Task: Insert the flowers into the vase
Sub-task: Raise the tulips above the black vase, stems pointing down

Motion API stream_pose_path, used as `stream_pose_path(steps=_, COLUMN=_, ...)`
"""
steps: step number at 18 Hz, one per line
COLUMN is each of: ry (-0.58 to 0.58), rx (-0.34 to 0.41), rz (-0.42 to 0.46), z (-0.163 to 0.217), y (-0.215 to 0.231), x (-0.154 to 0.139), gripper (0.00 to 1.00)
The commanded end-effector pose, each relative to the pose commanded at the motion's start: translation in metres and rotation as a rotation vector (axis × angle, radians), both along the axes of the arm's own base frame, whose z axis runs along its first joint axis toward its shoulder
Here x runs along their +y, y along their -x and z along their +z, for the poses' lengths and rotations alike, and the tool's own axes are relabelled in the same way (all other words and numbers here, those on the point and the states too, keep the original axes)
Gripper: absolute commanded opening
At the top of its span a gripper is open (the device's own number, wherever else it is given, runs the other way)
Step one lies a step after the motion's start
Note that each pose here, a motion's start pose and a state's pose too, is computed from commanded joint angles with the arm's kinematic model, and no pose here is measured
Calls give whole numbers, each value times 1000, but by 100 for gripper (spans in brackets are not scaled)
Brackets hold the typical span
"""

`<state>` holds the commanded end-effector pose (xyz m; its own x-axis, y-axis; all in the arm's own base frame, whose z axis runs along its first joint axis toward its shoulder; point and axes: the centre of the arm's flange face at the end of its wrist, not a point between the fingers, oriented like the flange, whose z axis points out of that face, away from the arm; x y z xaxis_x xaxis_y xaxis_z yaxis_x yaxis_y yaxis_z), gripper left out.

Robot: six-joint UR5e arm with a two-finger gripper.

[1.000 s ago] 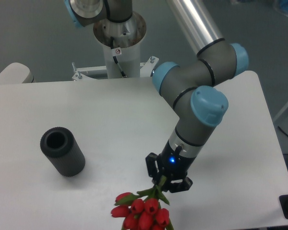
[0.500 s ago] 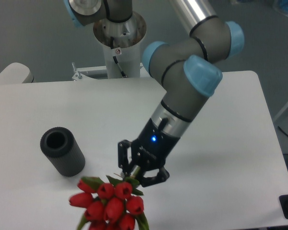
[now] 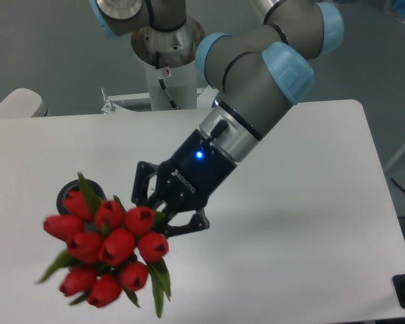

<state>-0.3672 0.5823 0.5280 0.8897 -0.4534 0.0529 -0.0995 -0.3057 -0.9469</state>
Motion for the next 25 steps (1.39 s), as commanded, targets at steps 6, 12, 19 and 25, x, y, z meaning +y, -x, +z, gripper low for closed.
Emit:
stream_pose_path(steps=6, ry=-93, rx=-84, rz=-70, z=13, y=-18, x=-8, gripper=0)
stream_pose_path(steps=12, ry=-122, rx=-164, rz=-107, z=3, y=-37, x=-18, gripper=0)
stream_pose_path(steps=19, ry=-175, rx=-233, rz=-174, z=-15, y=-72, x=-28, gripper=0)
stream_pose_path(steps=25, ry=-210, rx=-177, rz=-215, z=-45, y=-104, x=-35, gripper=0)
